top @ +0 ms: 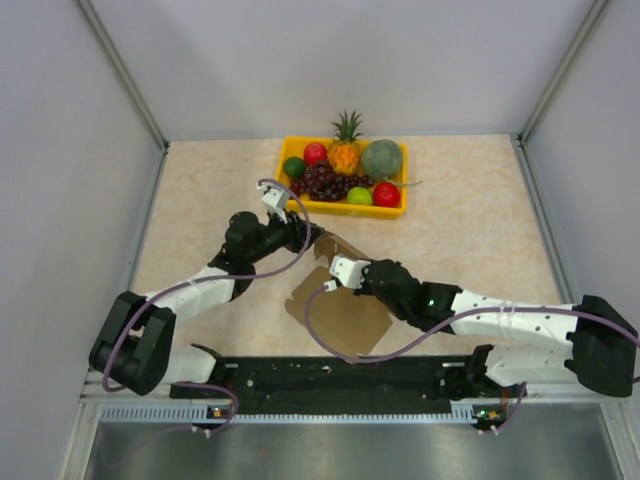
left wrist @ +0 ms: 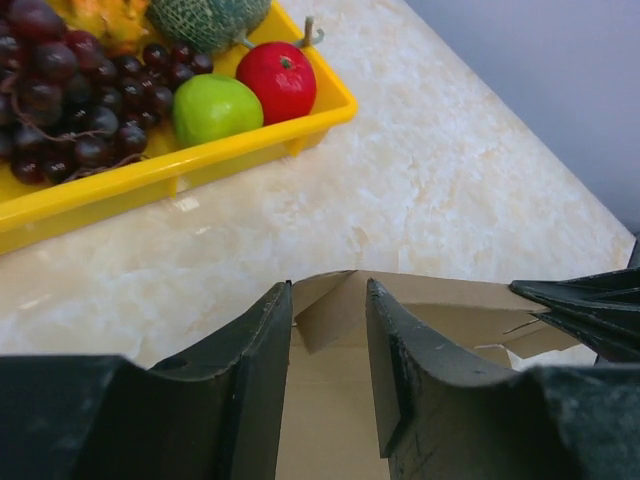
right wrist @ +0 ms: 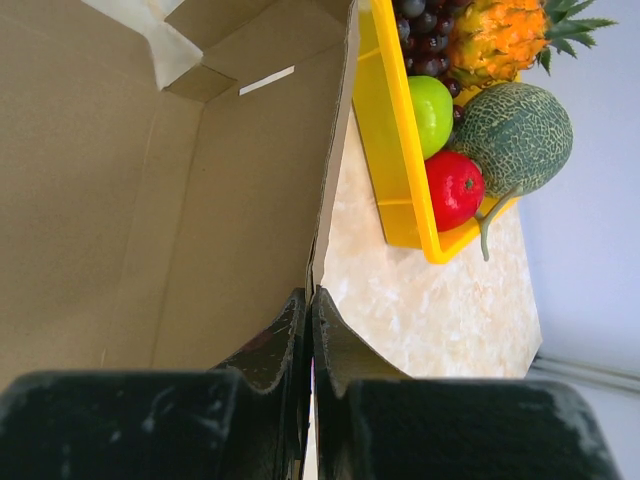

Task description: Fold the paper box

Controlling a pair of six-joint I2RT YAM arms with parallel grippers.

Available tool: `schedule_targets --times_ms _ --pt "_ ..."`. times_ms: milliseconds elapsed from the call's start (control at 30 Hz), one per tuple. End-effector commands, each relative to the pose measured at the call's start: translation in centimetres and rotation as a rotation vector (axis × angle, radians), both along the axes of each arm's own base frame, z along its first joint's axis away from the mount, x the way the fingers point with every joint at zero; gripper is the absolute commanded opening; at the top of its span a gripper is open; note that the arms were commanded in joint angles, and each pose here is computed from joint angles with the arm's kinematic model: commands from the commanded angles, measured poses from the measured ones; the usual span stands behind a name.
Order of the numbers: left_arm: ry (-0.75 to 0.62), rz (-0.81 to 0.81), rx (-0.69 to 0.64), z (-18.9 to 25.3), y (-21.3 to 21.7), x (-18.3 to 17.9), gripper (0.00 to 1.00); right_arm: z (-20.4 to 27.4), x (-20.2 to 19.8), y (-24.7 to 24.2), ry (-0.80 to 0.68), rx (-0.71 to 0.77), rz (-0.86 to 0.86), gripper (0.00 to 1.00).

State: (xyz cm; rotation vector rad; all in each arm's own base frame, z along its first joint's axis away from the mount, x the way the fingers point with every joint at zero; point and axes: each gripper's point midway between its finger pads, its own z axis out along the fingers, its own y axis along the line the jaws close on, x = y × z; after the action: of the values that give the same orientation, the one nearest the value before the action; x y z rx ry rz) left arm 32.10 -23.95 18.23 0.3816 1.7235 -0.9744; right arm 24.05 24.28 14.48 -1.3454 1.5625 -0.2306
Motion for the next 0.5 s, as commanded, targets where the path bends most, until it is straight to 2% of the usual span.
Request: schedule_targets --times_ms 0,167,267,467 --pt "-0.028 0.029 0.099 -0.4 -1.9 0.8 0.40 -2.4 -1.4 0.2 0.109 -0.051 0.051 0.00" --pt "-0.040 0.087 0.185 -1.4 -1.8 1.0 0.35 -2.2 -1.3 0.4 0.110 -0.050 0.054 0.00" --pt "-0.059 0.100 0.183 -1.6 -1.5 0.7 0.30 -2.3 -1.2 0.3 0.094 -0.063 0.038 0.00" --pt "-0.023 0.064 0.173 -2.8 -2.0 0.0 0.16 -2.3 -1.1 0.4 -0.041 -0.142 -0.026 0.00"
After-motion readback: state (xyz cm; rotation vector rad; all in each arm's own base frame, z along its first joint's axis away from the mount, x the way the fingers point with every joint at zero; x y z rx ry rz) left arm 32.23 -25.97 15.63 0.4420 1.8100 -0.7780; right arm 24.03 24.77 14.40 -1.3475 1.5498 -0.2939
